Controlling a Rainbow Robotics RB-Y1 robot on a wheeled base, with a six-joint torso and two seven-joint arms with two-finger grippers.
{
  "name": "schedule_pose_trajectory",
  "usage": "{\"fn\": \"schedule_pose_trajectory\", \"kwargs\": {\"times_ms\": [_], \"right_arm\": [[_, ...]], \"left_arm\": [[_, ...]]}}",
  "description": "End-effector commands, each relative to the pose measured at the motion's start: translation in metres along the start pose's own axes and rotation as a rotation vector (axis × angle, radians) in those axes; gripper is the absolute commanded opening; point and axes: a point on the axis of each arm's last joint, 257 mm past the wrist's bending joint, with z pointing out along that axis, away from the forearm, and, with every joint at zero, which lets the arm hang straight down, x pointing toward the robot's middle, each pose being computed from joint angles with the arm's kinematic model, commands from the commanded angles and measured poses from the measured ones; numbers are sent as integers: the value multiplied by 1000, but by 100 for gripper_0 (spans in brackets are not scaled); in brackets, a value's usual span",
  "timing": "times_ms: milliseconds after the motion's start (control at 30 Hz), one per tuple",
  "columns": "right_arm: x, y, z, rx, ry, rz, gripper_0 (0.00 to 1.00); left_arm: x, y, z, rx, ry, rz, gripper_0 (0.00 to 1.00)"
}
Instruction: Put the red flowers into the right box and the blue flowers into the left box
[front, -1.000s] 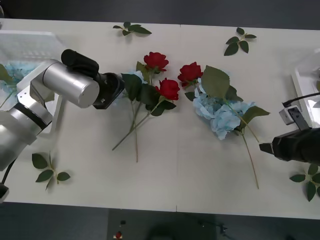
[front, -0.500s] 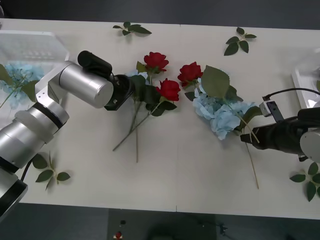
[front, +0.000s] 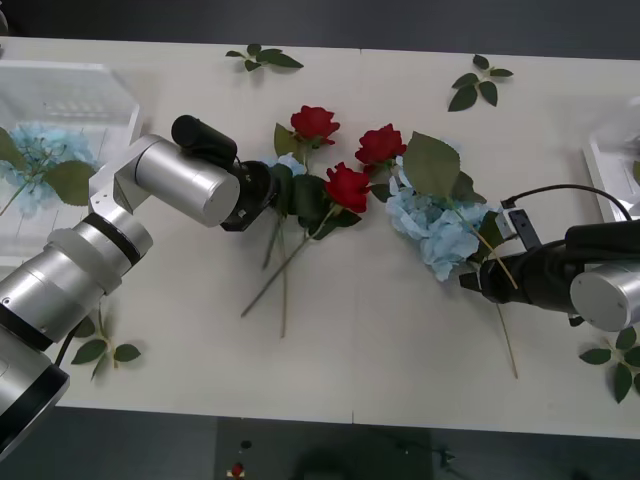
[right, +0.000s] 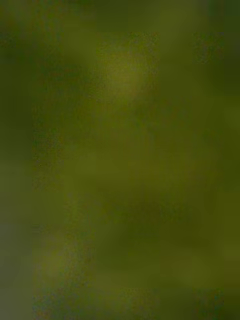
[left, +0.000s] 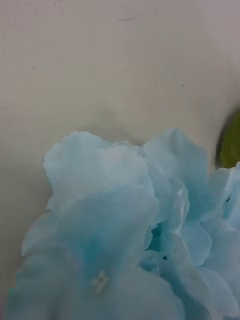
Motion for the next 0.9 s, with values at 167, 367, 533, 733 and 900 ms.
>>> {"fn": "schedule_pose_trajectory", "kwargs": {"times_ms": [167,367,533,733,900], "right_arm": [[-18,12,1,-18,-37,46,0],[-19,11,2,-14,-42,44,0],[-20,9,2,-9,-47,37,0],[-20,8,2,-6,-49,35,0],[-28,-6,-5,11,-80,41,0]], "left_arm": [[-32,-45,-38,108,-69,103,0],[-50,-36,-72,144,-126,195,0],[-56,-26,-93,154,-177,292,0],[-62,-12,-116,145,-278,443,0],[-67,-6,-127,133,-350,537,0]]}}
